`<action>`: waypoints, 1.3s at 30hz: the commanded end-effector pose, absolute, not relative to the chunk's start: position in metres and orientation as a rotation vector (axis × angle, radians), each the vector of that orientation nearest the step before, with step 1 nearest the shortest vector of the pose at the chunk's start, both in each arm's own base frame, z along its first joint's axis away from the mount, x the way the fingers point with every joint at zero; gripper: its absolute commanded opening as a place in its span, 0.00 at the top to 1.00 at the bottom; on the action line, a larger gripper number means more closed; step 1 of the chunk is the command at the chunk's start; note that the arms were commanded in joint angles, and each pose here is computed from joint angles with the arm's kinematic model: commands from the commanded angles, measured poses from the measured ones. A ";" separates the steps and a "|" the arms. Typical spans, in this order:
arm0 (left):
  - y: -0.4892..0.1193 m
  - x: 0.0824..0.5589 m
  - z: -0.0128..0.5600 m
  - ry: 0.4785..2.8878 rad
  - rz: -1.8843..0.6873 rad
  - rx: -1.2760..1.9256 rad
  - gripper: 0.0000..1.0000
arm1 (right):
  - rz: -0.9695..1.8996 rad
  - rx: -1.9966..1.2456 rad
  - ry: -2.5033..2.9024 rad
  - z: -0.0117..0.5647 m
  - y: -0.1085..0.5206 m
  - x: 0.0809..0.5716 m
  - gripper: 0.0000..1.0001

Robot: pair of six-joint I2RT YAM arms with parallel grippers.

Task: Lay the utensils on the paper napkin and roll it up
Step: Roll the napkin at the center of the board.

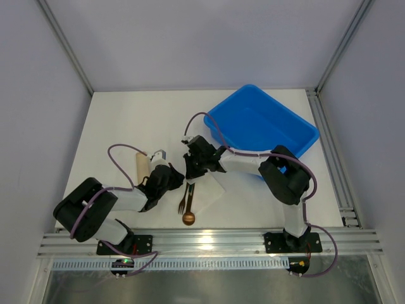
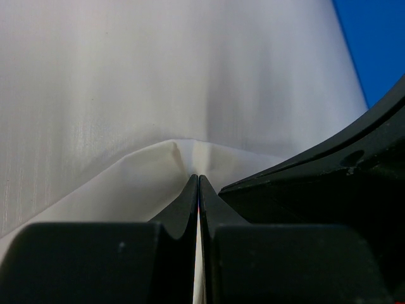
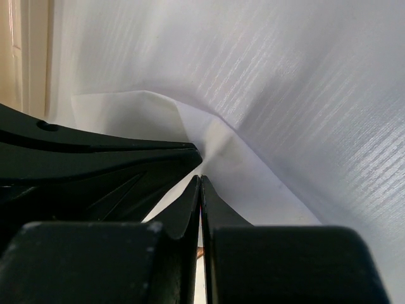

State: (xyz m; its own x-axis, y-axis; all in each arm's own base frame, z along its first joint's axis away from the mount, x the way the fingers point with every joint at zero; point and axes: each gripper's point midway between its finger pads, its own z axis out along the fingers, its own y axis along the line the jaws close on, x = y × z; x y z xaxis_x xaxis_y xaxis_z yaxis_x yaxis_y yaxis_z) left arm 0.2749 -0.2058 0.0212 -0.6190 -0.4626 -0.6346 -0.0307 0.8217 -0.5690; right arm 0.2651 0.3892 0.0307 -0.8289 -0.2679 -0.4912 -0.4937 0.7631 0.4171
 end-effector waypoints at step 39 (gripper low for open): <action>-0.194 0.284 0.069 2.085 -0.609 -0.393 0.72 | 0.751 -0.603 2.514 0.026 0.403 0.273 0.96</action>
